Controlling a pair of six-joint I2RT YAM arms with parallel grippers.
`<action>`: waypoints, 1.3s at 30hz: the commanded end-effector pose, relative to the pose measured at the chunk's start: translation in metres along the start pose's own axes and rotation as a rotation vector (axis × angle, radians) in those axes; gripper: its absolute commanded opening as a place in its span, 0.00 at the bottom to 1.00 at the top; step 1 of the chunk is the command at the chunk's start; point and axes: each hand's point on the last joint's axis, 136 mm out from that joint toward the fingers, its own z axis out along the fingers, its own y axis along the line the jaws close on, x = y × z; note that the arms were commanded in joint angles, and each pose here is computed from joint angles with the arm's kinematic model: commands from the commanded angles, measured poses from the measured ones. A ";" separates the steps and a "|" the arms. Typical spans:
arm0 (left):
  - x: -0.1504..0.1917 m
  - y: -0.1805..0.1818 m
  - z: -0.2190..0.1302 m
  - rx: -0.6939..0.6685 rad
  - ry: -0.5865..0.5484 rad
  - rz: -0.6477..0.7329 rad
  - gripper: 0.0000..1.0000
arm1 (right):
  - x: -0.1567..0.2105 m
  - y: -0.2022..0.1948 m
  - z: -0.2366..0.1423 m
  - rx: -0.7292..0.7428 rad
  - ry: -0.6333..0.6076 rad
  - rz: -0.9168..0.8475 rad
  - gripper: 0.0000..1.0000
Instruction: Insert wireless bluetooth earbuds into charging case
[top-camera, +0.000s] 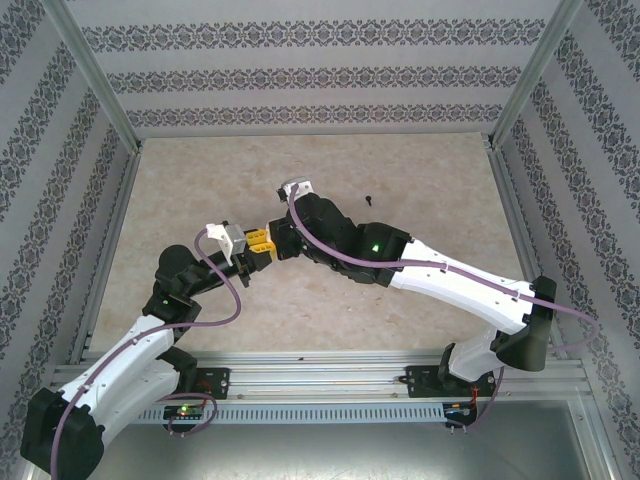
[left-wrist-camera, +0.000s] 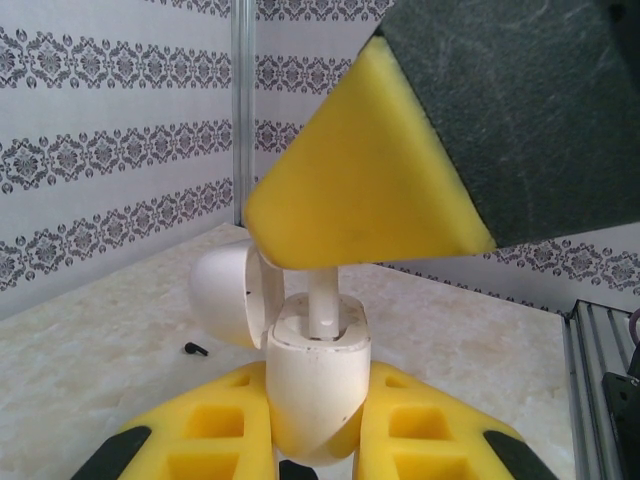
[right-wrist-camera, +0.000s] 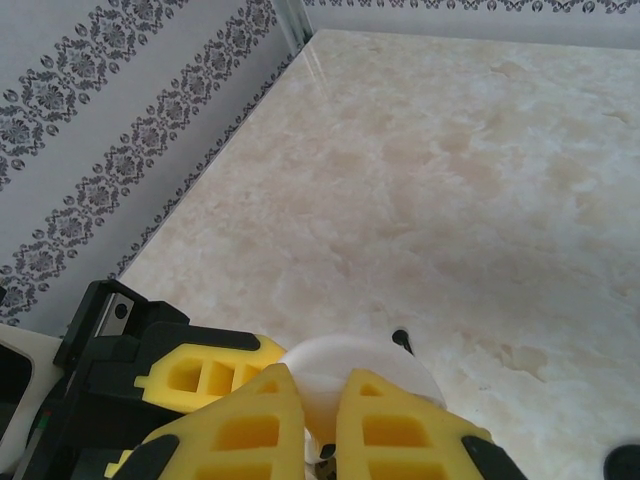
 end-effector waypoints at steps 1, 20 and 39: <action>-0.022 -0.008 0.000 0.027 -0.068 0.036 0.00 | 0.012 -0.010 0.002 0.020 0.032 -0.032 0.10; -0.022 -0.008 0.001 0.034 -0.063 0.028 0.00 | 0.014 -0.017 -0.001 0.046 0.042 -0.093 0.09; -0.025 -0.005 0.005 0.029 -0.069 0.010 0.00 | 0.033 -0.007 0.012 -0.039 0.149 -0.110 0.15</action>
